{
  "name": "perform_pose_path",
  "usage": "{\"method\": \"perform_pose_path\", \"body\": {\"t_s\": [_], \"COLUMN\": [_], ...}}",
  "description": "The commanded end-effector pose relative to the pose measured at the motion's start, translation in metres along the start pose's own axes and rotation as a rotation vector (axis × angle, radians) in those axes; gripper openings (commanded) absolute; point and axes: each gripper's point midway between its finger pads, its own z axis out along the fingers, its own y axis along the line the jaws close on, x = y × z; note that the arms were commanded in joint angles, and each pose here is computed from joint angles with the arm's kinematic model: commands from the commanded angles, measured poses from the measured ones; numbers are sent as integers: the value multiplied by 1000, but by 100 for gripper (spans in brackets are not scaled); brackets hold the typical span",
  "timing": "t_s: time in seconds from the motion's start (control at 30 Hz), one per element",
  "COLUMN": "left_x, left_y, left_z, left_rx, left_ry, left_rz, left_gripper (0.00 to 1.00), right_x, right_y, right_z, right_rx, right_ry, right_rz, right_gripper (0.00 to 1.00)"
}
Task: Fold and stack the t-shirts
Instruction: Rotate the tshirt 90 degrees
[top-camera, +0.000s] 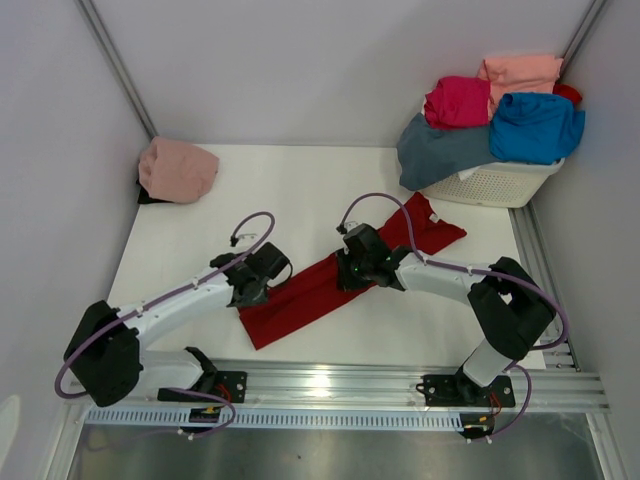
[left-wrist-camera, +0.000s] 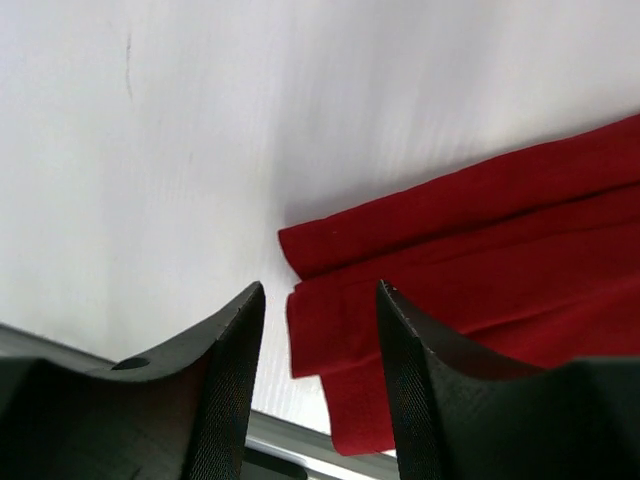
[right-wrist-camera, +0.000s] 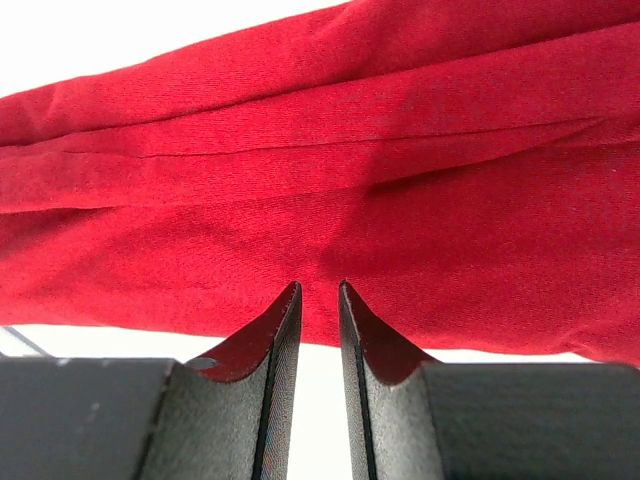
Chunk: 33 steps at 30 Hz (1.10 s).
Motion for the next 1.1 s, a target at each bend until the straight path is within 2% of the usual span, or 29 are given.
{"method": "perform_pose_path", "body": {"t_s": [0.0, 0.17, 0.57, 0.67, 0.7, 0.83, 1.07], "left_x": [-6, -9, -35, -32, -20, -2, 16], "left_y": [10, 8, -31, -44, -60, -70, -70], "left_z": [-2, -4, -37, -44, -47, -43, -26], "left_rx": [-69, -47, 281, 365, 456, 511, 449], "left_ry": [-22, -39, -149, -144, -127, -91, -23], "left_rz": [-25, -35, -70, -64, -48, -27, 17], "left_gripper": [53, 51, 44, 38, 33, 31, 27], "right_x": [-9, -11, -31, -37, -40, -52, -81], "right_y": [0, -3, 5, 7, 6, 9, 18], "right_z": [-6, -7, 26, 38, 49, 54, 58], "right_rx": [11, 25, 4, -2, 4, 9, 12], "right_ry": [-50, -64, -51, -50, -38, -51, -96], "right_rz": [-24, -34, -55, -52, -50, -56, -75], "right_gripper": [25, 24, 23, 22, 21, 19, 17]}}
